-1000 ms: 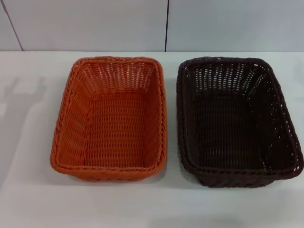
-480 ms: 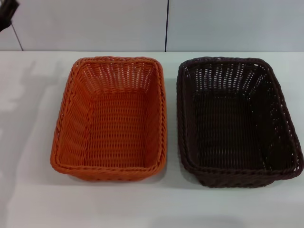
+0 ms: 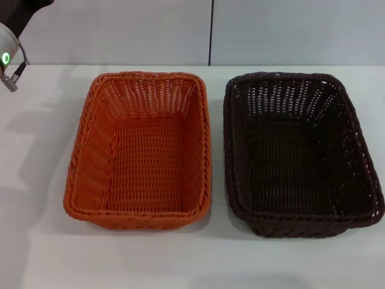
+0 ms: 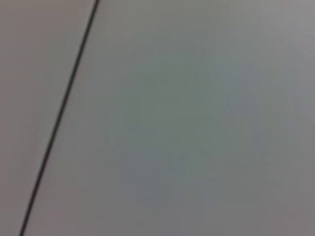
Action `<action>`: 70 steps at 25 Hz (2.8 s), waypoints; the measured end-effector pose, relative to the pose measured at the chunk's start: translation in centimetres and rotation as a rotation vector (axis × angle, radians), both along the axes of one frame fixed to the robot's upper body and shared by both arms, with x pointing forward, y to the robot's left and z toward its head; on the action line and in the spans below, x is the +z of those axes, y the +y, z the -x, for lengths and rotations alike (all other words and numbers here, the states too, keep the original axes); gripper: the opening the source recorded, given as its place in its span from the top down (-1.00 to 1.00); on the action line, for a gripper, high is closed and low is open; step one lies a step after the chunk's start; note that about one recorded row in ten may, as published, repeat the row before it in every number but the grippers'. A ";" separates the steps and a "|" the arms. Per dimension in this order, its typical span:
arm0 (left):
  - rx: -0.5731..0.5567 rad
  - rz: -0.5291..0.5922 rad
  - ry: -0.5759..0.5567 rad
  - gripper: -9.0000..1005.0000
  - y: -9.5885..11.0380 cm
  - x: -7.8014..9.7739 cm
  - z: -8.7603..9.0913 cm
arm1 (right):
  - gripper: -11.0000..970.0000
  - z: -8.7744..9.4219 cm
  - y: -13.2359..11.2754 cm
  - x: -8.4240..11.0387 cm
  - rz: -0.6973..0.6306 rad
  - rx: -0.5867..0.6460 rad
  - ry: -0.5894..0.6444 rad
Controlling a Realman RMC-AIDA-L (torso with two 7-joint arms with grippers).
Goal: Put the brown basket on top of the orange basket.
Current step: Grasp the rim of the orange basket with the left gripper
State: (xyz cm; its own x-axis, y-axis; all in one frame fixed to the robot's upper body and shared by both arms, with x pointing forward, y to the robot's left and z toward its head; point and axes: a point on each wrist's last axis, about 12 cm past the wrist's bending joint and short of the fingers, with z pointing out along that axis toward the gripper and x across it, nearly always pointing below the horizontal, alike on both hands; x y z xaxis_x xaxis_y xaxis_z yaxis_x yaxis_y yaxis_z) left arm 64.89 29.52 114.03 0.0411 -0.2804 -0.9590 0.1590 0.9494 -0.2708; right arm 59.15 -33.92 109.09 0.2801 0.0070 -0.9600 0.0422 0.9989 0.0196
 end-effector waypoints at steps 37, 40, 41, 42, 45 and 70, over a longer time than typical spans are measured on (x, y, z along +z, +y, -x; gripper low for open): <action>-0.215 -0.092 0.044 -0.62 -0.1 1.9 0.6 | -0.19 -2.0 1.7 1.5 0.015 0.048 -0.030; -0.221 -0.084 0.026 -0.62 0.1 1.3 1.0 | -0.19 -2.2 1.9 1.7 0.021 0.057 -0.033; -0.213 -0.046 -0.036 -0.62 0.8 0.2 1.9 | -0.19 -2.3 2.0 1.8 0.024 0.062 -0.035; -0.207 -0.036 -0.056 -0.62 1.0 0.0 2.2 | -0.19 -2.4 2.2 2.0 0.026 0.069 -0.038; -0.168 -0.015 -0.182 -0.62 2.1 -1.4 4.4 | -0.19 -2.6 2.5 2.0 0.025 0.075 -0.040; -0.193 0.027 0.039 -0.62 3.9 1.6 1.4 | -0.19 -1.4 2.4 0.5 -0.010 0.069 -0.001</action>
State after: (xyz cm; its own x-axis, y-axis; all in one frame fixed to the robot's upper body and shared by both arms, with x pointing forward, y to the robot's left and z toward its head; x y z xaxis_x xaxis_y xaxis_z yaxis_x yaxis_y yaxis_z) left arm 63.45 33.46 115.64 -0.0526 -0.3053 -0.9508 0.3261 0.8947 -0.3053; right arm 60.53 -31.53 109.58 0.2795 0.0355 -0.9595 -0.0266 0.9992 0.0293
